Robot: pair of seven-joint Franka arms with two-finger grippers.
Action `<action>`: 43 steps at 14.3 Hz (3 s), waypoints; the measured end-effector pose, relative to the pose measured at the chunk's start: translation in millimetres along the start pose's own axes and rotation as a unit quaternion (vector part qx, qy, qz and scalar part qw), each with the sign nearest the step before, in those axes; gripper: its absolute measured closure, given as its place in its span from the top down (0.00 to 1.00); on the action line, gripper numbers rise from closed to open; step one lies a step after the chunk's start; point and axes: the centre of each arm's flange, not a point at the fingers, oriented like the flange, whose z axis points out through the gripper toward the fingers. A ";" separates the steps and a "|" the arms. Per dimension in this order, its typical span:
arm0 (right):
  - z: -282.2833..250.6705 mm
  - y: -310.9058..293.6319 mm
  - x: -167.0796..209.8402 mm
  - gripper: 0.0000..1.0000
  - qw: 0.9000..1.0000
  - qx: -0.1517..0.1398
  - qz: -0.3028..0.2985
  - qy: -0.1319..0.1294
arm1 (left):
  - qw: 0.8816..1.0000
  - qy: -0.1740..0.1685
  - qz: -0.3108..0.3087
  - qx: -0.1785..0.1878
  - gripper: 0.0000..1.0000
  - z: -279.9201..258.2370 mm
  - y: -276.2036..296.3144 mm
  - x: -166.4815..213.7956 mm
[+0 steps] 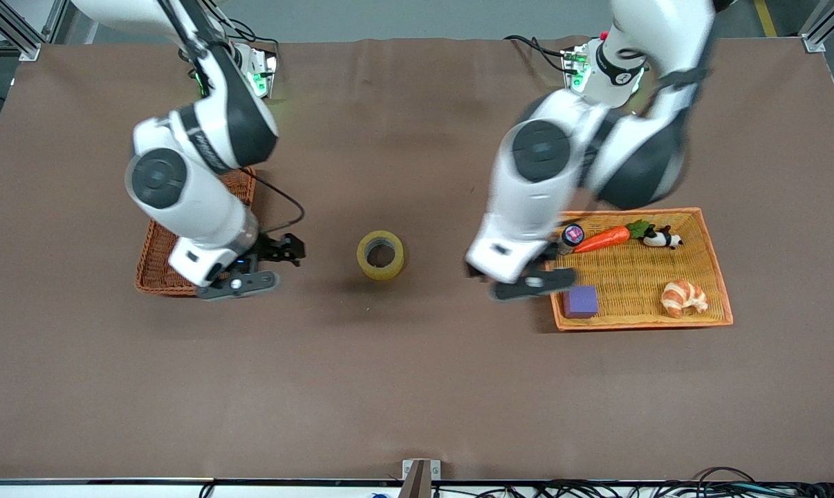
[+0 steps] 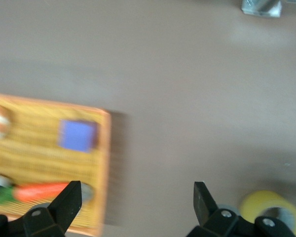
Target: Move tape to another basket
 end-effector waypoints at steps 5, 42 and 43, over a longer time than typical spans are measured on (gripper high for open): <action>102.4 -72.5 -12.3 1.00 1.000 -0.003 0.001 -0.002 | 1.000 0.012 0.003 0.014 1.00 -55.7 -162.6 47.6; 28.8 180.7 -36.2 0.22 0.999 -0.006 -0.006 -0.046 | 0.999 -0.049 0.007 -0.015 1.00 -121.5 -307.2 -51.5; 30.2 220.7 -46.9 0.22 0.999 -0.001 -0.019 -0.051 | 0.999 -0.049 0.007 -0.015 1.00 -121.2 -307.1 -51.3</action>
